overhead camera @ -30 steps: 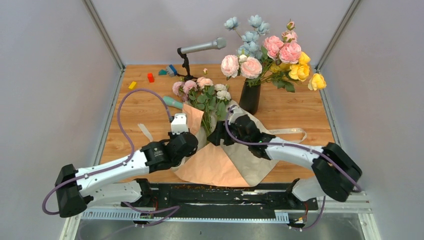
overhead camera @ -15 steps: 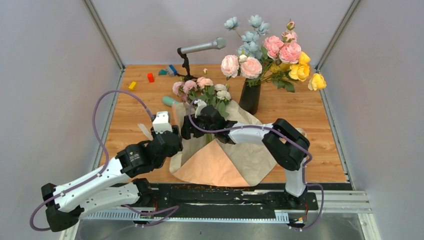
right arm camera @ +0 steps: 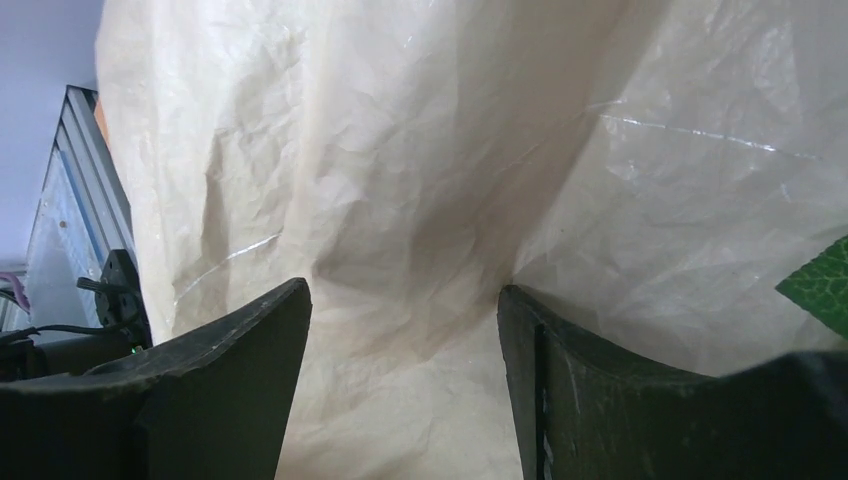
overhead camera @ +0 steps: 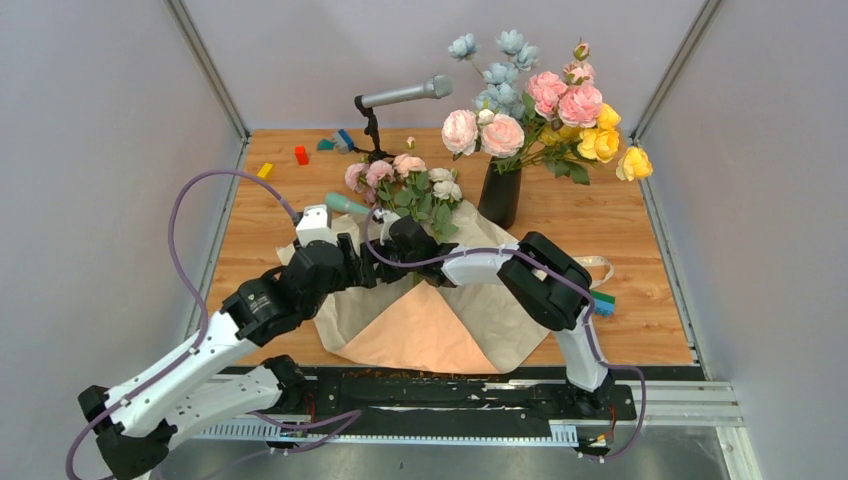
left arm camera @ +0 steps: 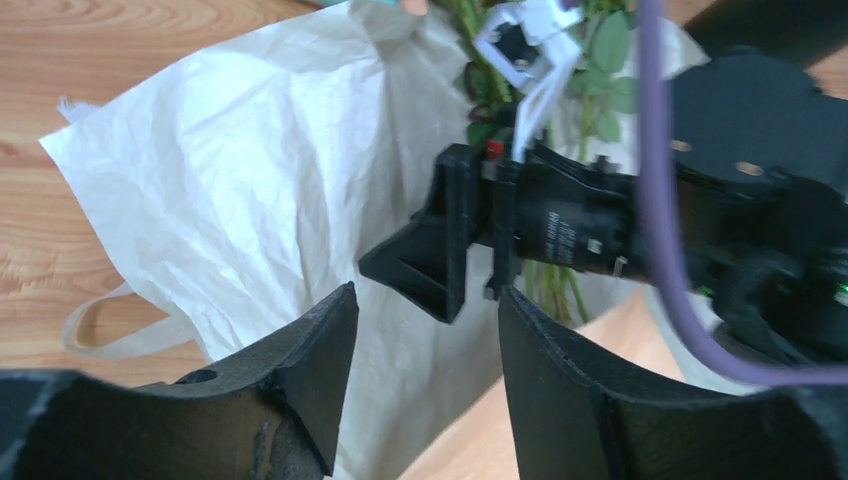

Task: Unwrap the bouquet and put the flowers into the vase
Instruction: Unfold the wrapping paper at the center of the board.

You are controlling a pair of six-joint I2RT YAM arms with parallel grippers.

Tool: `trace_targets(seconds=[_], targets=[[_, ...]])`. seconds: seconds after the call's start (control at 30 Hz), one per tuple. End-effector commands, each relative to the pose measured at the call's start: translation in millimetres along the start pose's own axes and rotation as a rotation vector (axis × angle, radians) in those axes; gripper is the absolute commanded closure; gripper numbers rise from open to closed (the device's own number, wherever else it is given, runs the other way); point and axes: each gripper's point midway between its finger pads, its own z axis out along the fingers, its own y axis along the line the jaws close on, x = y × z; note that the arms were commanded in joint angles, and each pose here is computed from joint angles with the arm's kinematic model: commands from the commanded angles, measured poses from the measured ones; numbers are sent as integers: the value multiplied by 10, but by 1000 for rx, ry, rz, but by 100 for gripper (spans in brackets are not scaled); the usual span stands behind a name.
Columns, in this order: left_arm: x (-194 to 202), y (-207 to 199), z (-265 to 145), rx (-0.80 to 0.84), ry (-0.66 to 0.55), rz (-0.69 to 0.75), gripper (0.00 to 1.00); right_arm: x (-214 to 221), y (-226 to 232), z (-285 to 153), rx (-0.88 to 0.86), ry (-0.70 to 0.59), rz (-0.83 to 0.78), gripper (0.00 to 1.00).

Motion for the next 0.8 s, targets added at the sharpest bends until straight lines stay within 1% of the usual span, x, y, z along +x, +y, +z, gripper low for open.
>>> trace_targets(seconds=[0.0,0.23,0.33,0.43,0.63,0.7,0.77], targets=[[131,2,261,28,42,-42,39,-252,238,-104,-47,-50,-64,30],[233,123,510,-28,22,-97,45,-412,364,-477,-33,-97,-116,28],[319,239,574,-64,15,-146,41,-400,328,-666,-17,-103,-119,27],[392,271,635,-60,16,-176,40,-414,310,-889,-6,-116,-120,25],[759,323,891,-67,125,-169,40,-423,196,-1452,76,-146,-175,19],[866,323,969,-68,163,-169,40,-436,136,-1694,110,-170,-186,15],[942,328,1035,-72,188,-169,40,-372,5,-1894,150,-167,-184,11]])
